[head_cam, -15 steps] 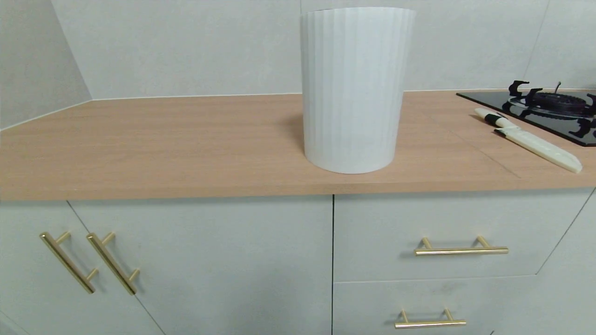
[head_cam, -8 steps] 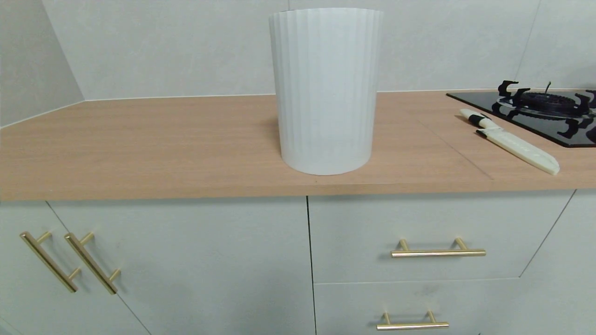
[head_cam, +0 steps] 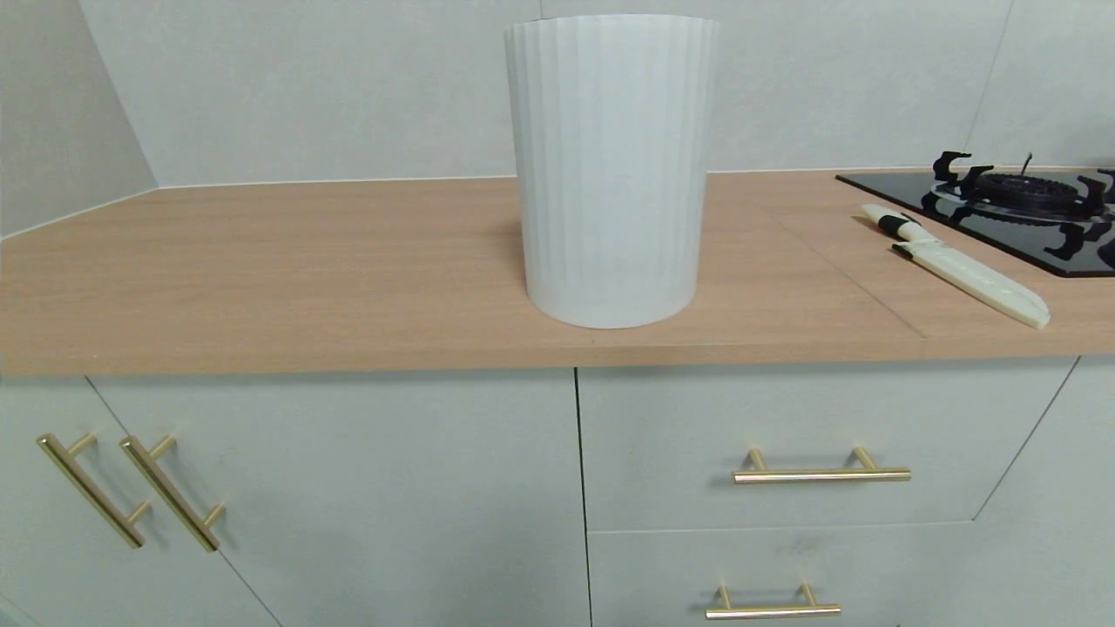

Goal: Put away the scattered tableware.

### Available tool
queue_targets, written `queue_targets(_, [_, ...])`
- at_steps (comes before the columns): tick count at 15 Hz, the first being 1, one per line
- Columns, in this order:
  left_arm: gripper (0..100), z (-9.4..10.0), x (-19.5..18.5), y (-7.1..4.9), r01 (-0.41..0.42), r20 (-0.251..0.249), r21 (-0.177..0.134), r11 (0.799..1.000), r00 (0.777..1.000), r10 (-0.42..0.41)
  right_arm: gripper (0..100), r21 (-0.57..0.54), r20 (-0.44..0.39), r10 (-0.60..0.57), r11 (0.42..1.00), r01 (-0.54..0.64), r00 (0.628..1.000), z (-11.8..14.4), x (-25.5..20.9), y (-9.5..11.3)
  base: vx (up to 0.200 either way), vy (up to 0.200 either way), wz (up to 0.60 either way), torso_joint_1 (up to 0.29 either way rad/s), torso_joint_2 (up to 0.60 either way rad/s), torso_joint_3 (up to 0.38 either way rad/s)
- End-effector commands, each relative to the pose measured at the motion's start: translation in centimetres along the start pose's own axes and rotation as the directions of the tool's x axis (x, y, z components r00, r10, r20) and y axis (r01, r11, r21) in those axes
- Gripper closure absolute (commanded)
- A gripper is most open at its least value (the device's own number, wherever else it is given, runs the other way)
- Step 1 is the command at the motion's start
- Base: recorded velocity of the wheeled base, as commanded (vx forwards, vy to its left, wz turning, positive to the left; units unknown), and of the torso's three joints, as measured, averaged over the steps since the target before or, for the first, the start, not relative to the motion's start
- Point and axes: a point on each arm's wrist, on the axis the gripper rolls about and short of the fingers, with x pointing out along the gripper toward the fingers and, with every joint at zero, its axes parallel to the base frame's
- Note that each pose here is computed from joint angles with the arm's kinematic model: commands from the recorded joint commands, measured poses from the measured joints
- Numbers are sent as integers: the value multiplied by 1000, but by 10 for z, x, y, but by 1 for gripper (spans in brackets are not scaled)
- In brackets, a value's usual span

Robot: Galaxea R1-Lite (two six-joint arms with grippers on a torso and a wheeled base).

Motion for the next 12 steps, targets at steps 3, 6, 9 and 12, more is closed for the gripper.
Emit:
queue_targets(3, [0, 0, 0, 0, -2, -1, -5, 1000, 1000, 2, 0, 0, 0, 0, 1000, 0, 1000, 0, 0, 0, 0, 0, 0, 0, 0, 0])
queue_targets(6, [0, 0, 0, 0, -2, -1, -5, 1000, 1000, 2, 0, 0, 0, 0, 1000, 0, 1000, 0, 0, 0, 0, 0, 0, 42, -166, -130])
queue_targets(9, [0, 0, 0, 0, -2, -1, -5, 1000, 1000, 2, 0, 0, 0, 0, 1000, 0, 1000, 0, 0, 0, 0, 0, 0, 90, -276, -284])
queue_targets(12, [0, 0, 0, 0, 0, -1, -5, 1000, 1000, 0, 0, 0, 0, -1, 1000, 1, 1000, 0, 0, 0, 0, 0, 0, 172, -538, -295])
